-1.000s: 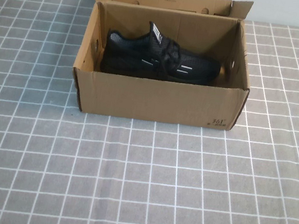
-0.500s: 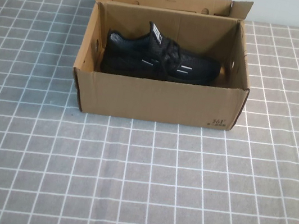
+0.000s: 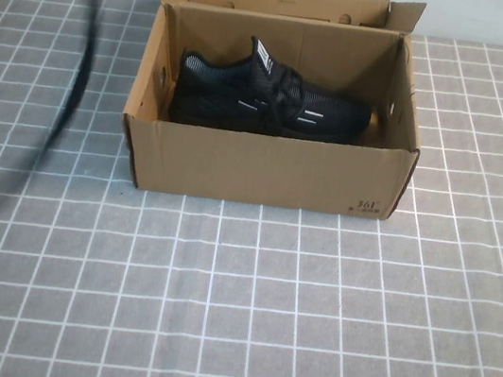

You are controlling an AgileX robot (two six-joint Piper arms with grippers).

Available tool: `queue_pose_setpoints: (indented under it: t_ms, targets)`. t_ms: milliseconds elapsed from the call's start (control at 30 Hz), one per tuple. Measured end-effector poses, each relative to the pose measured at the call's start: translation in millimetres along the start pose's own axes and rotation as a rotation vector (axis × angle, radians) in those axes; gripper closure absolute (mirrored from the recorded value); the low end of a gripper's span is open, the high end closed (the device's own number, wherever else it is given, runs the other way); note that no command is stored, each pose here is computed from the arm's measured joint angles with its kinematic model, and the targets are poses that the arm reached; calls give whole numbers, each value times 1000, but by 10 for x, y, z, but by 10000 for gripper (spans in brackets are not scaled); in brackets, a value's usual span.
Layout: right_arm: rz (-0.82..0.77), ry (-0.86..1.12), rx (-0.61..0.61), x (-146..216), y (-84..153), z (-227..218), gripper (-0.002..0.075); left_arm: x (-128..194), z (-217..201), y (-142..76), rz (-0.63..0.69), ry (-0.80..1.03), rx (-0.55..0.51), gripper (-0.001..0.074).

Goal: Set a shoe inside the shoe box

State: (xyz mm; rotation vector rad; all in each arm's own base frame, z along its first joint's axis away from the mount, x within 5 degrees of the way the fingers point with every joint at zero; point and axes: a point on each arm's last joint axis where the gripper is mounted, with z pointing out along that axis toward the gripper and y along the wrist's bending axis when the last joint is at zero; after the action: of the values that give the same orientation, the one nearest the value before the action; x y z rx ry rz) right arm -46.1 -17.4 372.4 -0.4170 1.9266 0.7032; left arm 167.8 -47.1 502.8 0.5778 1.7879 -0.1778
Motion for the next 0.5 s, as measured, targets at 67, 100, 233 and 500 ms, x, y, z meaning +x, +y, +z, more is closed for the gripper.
queue_pose_setpoints:
  t_ms: [67,100,233,500]
  targets:
    - [-8,-62,-24,91,-21,17,742,274,-215,-128,-3,-54,-44,736]
    - [-8,-82,-31,128,-33,42,742,425,-303,-187,-5,-81,-66,736]
    - [-21,-197,-80,216,-57,155,742,1054,-521,-394,-18,-162,-142,736]
    - [-10,-366,-163,288,-112,602,742,1998,-592,-649,-39,-217,-200,736]
